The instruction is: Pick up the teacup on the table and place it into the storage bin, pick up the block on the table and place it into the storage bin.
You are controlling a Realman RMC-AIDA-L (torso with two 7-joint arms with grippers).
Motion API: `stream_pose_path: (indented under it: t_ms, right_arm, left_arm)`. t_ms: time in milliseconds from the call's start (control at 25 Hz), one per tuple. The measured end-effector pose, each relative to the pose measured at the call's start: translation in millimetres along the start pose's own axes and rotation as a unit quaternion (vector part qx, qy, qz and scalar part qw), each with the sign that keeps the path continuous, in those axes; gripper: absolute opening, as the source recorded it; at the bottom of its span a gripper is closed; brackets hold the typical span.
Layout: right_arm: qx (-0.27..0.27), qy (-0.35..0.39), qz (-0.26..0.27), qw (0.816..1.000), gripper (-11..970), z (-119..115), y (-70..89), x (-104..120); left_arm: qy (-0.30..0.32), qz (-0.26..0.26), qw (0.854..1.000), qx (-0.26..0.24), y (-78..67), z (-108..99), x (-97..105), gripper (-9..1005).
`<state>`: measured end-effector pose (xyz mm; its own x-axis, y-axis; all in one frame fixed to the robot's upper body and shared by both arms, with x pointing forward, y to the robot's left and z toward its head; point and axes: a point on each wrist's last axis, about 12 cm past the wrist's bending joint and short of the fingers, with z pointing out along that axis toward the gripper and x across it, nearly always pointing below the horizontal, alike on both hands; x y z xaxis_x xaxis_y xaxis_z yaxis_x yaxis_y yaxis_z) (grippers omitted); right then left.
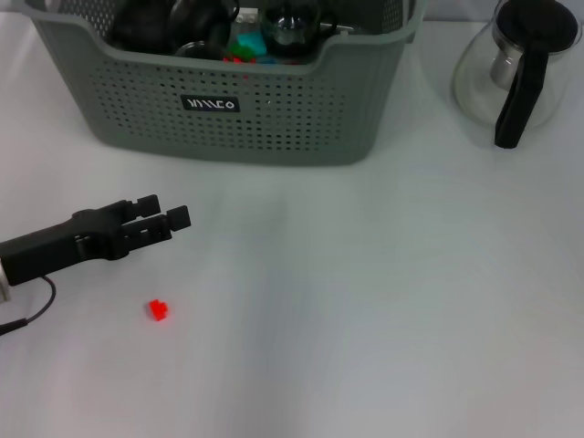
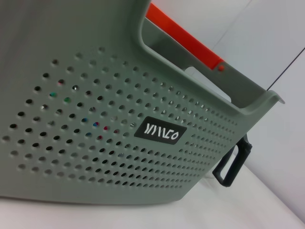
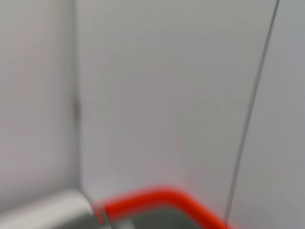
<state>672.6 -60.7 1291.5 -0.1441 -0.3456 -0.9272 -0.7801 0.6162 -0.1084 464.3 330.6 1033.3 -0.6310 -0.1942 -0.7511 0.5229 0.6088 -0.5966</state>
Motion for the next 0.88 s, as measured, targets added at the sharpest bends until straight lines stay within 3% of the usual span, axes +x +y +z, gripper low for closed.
stream_pose_path:
  t_ms: [80,160,400,560,840,880]
  right_arm:
    - [-0.021,-0.060,0.012,0.998,818,-22.0,-0.6,4.4]
    - [-0.062,-0.125,0.030,0.990,869,-47.3,1.3,22.7]
    - [-0.174,-0.284,0.107,0.937,935,-122.0,-1.3,104.8]
    - [-0.207,-0.327,0.123,0.914,946,-159.0,-3.3,156.6]
    - [-0.211,-0.161,0.131,0.955,946,-177.4,10.8,242.3]
    - [-0.211,-0.161,0.131,0.955,946,-177.4,10.8,242.3]
  left_arm:
    - [-0.002,0.000,1.000,0.000,0.0,-0.1,-0.5,757]
    - [-0.003,0.001,1.000,-0.001,0.4,-0.1,-1.4,757]
    - [-0.017,0.002,1.000,-0.010,3.2,-4.0,-5.5,757]
    - [-0.024,0.005,1.000,-0.014,4.8,-6.9,-8.5,756]
    - [0.004,0.038,0.998,0.040,-6.7,-26.8,-22.9,756]
    - [0.015,0.044,0.997,0.058,-11.6,-34.9,-28.6,756]
